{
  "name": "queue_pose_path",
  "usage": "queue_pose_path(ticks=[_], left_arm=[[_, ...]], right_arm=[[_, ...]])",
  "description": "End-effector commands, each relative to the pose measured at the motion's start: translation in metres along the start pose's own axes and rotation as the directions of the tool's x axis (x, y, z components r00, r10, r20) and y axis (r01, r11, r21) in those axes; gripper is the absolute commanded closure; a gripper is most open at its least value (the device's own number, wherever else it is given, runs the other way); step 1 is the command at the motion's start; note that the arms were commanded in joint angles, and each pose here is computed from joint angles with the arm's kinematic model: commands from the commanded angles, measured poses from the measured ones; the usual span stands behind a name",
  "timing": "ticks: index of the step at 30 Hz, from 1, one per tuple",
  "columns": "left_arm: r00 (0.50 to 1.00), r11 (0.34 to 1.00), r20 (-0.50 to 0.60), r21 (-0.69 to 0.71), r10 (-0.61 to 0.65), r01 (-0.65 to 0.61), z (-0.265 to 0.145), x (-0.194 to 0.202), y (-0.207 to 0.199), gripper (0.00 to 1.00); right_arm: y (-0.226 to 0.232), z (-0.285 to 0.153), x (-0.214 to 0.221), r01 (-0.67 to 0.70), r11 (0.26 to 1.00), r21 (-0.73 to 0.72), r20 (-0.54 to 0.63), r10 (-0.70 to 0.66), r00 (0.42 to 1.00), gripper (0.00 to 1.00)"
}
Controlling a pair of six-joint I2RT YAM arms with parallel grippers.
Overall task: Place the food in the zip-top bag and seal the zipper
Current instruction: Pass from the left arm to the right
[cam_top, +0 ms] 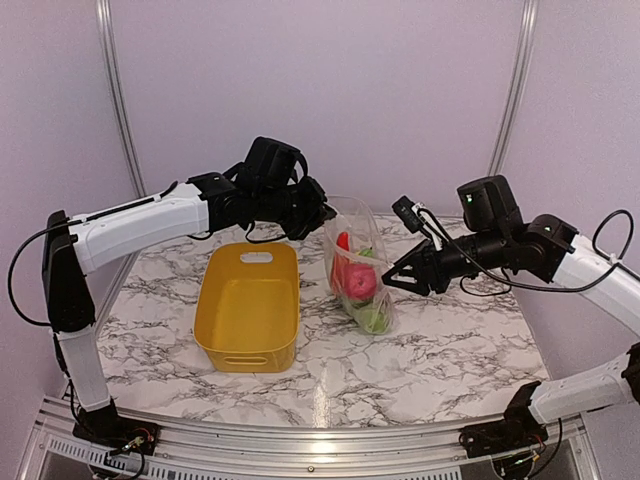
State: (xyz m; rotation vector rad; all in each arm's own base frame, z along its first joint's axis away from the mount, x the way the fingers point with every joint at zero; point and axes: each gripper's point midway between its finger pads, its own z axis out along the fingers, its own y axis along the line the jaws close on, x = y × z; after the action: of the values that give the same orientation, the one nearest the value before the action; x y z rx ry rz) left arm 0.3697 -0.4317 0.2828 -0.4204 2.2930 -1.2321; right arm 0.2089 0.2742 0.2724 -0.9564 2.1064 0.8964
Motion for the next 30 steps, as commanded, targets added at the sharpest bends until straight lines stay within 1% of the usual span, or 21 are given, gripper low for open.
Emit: queue_pose_path(ticks=[1, 3, 5, 6, 9, 15, 16, 18, 19, 24, 28, 29, 30], left_arm=[[1.0, 0.998, 0.015, 0.061, -0.024, 0.023, -0.001, -0.009, -0.018, 1.0], [0.999, 0.998, 0.016, 0.064, -0.029, 0.028, -0.003, -0.01, -0.019, 1.0], [0.999, 0.998, 0.021, 0.064, -0.029, 0.027, -0.004, -0.012, -0.019, 1.0], [0.999, 0.998, 0.024, 0.063, -0.031, 0.029, -0.005, -0.012, -0.019, 1.0], [0.999, 0.998, 0.033, 0.057, -0.032, 0.03, -0.007, -0.015, -0.017, 1.0], [0.998, 0.997, 0.038, 0.063, -0.051, 0.048, -0.011, -0.015, -0.015, 1.0], [0.998, 0.997, 0.038, 0.062, -0.054, 0.052, -0.011, -0.015, -0.013, 1.0], [0.997, 0.996, 0.04, 0.065, -0.06, 0.057, -0.011, -0.015, -0.014, 1.0], [0.997, 0.996, 0.04, 0.068, -0.06, 0.057, -0.011, -0.015, -0.015, 1.0], [0.997, 0.996, 0.047, 0.069, -0.063, 0.059, -0.012, -0.017, -0.015, 1.0], [0.997, 0.996, 0.048, 0.065, -0.063, 0.06, -0.011, -0.016, -0.013, 1.0], [0.997, 0.996, 0.047, 0.064, -0.063, 0.06, -0.011, -0.016, -0.013, 1.0], [0.997, 0.996, 0.047, 0.065, -0.064, 0.061, -0.011, -0.016, -0.013, 1.0]], right_arm=[[-0.011, -0.01, -0.01, 0.054, 0.992, 0.111, 0.023, -0.057, 0.998, 0.61], [-0.017, -0.011, -0.016, 0.062, 0.987, 0.149, 0.039, -0.069, 0.997, 0.69], [-0.023, -0.015, -0.023, 0.06, 0.979, 0.196, 0.057, -0.072, 0.996, 0.8], [-0.025, -0.018, -0.027, 0.062, 0.975, 0.212, 0.069, -0.078, 0.995, 0.83], [-0.026, -0.022, -0.03, 0.068, 0.971, 0.229, 0.083, -0.089, 0.993, 0.86], [-0.018, -0.017, -0.021, 0.079, 0.982, 0.174, 0.061, -0.09, 0.994, 0.85], [-0.016, -0.016, -0.02, 0.083, 0.984, 0.159, 0.059, -0.093, 0.994, 0.83], [-0.012, -0.017, -0.021, 0.086, 0.986, 0.141, 0.062, -0.096, 0.993, 0.75], [-0.011, -0.017, -0.022, 0.086, 0.987, 0.138, 0.064, -0.096, 0.993, 0.74], [-0.013, -0.02, -0.017, 0.09, 0.984, 0.151, 0.039, -0.097, 0.995, 0.73], [-0.017, -0.02, -0.012, 0.082, 0.982, 0.17, 0.013, -0.086, 0.996, 0.76], [-0.017, -0.02, -0.011, 0.081, 0.982, 0.17, 0.008, -0.084, 0.996, 0.75], [-0.016, -0.019, -0.01, 0.099, 0.982, 0.163, 0.0, -0.1, 0.995, 0.72]])
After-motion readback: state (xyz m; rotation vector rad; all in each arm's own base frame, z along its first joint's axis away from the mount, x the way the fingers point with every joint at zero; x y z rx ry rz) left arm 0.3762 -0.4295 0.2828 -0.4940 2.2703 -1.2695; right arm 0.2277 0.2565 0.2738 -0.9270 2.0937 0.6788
